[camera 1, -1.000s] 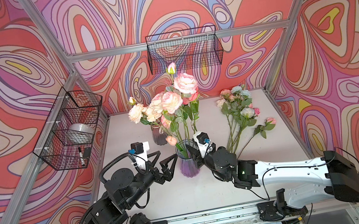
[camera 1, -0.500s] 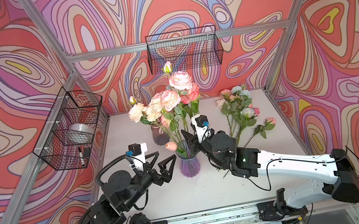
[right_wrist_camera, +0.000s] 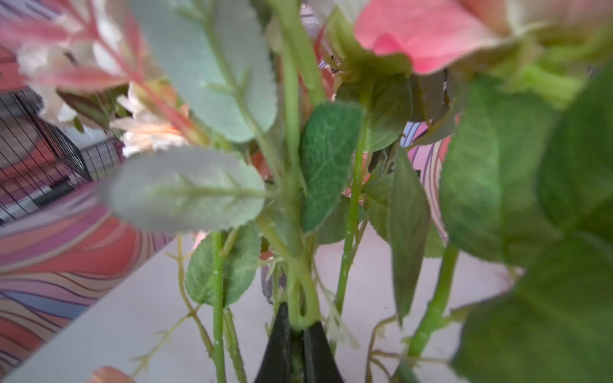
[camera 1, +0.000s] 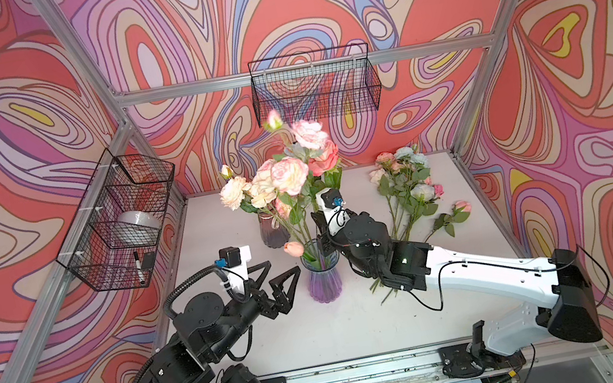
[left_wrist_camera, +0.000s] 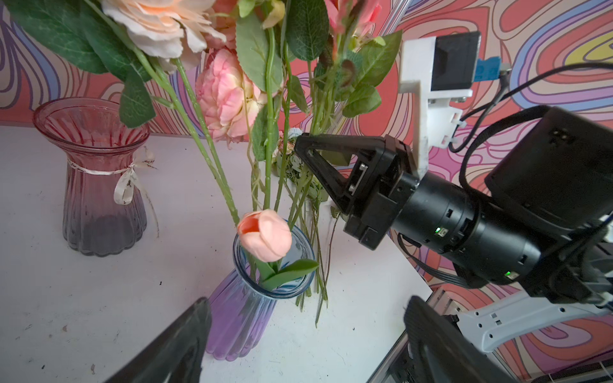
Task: Arrange the flowers into the vase
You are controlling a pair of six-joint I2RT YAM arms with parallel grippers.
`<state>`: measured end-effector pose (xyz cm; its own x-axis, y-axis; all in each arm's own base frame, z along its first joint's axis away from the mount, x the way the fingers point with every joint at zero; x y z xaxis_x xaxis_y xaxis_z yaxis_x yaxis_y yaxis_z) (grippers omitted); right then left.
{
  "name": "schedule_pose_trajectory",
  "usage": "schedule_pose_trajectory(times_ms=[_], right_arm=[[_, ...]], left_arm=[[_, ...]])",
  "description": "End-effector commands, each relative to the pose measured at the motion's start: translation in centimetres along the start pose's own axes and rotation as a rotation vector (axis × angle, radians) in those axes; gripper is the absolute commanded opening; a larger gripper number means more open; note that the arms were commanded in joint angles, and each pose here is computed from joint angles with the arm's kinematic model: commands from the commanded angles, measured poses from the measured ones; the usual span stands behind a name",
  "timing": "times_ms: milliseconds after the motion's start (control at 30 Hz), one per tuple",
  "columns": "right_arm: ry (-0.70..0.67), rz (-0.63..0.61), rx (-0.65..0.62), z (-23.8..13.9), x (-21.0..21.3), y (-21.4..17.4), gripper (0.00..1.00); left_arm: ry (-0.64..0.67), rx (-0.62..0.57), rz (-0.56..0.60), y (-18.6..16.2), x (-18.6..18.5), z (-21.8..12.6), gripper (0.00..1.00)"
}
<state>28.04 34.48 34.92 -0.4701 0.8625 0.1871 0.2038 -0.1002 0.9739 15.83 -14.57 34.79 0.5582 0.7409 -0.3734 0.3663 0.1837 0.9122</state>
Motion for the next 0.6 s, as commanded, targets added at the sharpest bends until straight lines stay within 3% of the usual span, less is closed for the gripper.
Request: schedule_pose_trajectory(times_ms=[0, 367, 500, 567], right_arm=[[0.004, -0.022, 0.020, -0.7, -0.2, -0.8, 0.00], [-0.005, -0.004, 0.060, -1.1, -0.6, -3.3, 0.00], [0.035, 0.017, 0.057, -2.0, 0.1, -2.0, 0.31], [0.055, 0.039, 0.060, -2.5, 0.3, -1.4, 0.40]], left_arm=[[0.016, -0.009, -0.006, 0.1, 0.3, -0.3, 0.93], [0.048, -0.005, -0.021, -0.8, 1.1, -0.1, 0.93], [0.051, -0.020, -0.023, -0.5, 1.2, -0.4, 0.93], [0.050, -0.025, -0.024, -0.4, 1.2, -0.5, 0.93]])
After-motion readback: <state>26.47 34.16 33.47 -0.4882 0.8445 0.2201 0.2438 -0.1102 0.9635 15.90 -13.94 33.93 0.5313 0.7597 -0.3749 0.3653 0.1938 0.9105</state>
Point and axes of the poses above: each gripper's point midway between its finger pads, its own z axis out along the fingers, its own x axis along the line the jaws close on, y = z × x, the point moved 2 cm from there along -z, back along the fingers, and after that the axes turned 7 degrees about z, right-handed, at the moved point
